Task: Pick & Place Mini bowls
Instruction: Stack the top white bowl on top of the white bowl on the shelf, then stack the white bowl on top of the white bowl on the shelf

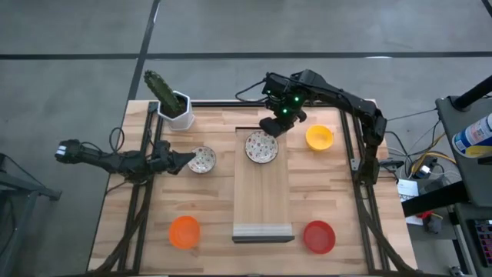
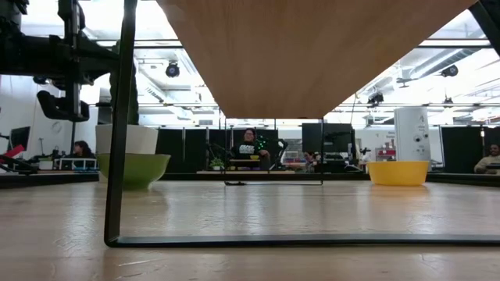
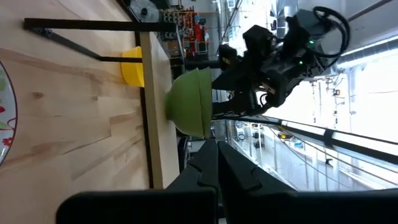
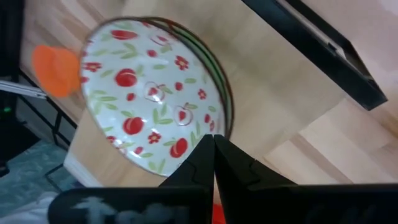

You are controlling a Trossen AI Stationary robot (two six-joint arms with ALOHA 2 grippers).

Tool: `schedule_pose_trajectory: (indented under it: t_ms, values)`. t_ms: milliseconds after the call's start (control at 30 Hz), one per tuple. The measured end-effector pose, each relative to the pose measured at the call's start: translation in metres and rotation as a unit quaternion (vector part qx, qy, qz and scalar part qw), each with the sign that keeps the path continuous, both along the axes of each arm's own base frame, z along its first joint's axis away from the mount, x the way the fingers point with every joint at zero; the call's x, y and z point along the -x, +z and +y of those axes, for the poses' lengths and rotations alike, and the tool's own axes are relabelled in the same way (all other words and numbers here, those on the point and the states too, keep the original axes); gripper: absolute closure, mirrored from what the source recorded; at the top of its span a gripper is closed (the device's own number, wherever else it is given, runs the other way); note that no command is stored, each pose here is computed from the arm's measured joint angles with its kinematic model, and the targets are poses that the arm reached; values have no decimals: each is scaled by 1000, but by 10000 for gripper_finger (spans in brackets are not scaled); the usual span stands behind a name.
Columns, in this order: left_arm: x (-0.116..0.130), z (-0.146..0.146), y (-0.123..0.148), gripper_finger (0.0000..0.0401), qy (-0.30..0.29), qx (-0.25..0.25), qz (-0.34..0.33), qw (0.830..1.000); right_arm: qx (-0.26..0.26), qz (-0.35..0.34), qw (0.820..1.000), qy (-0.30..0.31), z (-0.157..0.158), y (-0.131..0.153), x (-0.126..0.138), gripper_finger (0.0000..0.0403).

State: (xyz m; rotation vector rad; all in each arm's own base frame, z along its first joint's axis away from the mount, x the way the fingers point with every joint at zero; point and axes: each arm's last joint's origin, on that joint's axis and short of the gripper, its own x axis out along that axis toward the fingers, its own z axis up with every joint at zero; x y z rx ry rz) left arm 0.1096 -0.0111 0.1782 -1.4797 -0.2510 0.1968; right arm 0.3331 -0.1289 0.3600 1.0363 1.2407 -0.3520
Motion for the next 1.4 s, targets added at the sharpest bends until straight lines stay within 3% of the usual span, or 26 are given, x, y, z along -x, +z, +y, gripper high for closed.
schedule_pose_trajectory:
  t_ms: [267, 567, 667, 867, 1100, 1400]
  values:
    - [0, 1, 2, 387, 11, 9, -11, 1000, 14, -33, 999, 1, 1, 17, 1, 394]
    - [3, 1, 41, 311, 4, -69, -37, 997, 20, -45, 999, 14, 7, 22, -1, 394]
    - [4, 0, 54, 298, -4, -107, -5, 994, 35, -53, 998, 26, 10, 26, 1, 394]
    - [3, -1, 78, 293, -33, -177, 106, 978, 120, -110, 985, 65, 17, 46, 8, 394]
    - [-12, -6, 102, 293, -90, -275, 230, 929, 219, -216, 944, 122, 35, 83, 22, 394]
    - [-55, -21, 103, 293, -222, -392, 322, 833, 291, -260, 910, 141, 44, 112, 53, 394]
